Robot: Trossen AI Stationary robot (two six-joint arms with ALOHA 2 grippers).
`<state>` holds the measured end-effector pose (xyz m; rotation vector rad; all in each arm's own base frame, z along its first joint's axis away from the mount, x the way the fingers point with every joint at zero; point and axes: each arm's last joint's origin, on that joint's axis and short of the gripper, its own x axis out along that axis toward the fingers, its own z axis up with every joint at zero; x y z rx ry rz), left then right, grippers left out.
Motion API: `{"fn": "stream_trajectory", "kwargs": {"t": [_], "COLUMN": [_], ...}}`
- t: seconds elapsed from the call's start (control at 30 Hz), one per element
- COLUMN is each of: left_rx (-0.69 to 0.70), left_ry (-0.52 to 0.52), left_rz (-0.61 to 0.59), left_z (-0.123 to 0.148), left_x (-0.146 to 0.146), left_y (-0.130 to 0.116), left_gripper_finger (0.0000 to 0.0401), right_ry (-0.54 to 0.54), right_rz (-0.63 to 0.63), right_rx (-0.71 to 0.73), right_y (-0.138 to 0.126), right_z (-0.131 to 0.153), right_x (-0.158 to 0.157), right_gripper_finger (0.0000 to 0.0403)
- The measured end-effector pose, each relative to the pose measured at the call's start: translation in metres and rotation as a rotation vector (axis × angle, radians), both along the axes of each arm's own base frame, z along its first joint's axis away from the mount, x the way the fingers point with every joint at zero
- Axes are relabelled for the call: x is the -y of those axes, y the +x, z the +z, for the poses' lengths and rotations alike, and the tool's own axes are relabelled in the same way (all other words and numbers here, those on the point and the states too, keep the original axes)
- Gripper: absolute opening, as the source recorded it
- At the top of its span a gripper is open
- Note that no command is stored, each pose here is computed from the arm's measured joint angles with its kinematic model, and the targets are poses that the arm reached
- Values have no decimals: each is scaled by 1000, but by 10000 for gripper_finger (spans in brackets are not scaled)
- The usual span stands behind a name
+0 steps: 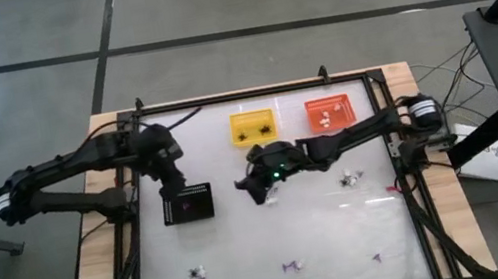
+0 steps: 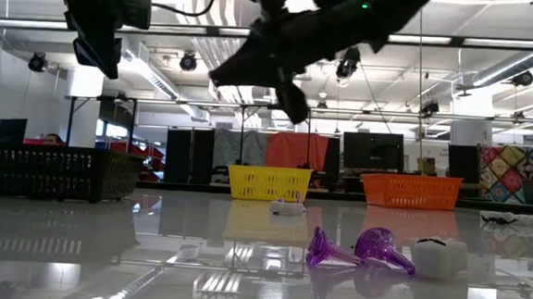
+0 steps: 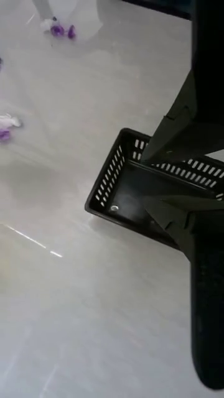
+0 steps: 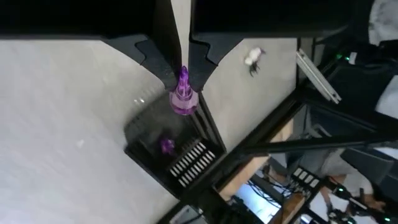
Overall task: Sort Halloween decoration
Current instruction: Put the purple hat toy into the black basket
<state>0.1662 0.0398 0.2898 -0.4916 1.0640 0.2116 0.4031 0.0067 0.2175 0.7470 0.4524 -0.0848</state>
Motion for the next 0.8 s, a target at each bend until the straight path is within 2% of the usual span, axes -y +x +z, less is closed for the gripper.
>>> {"fn": "stream_trajectory", "kwargs": {"t": [0.47,0.8], "left_rx": [142,119], "left_ry": [75,70], "left_rz": [9,10], "left_z": [-24,-35], "left_x": [0,1], "left_y": [-5,-8], "left_gripper_finger": [75,75], "right_ry": [18,119], "right_rz": [20,119], "right_rx": [44,28], "right_y": [62,101], "right_z": [-9,-38], "right_x": [20,19], "right_gripper_finger": [9,9]}}
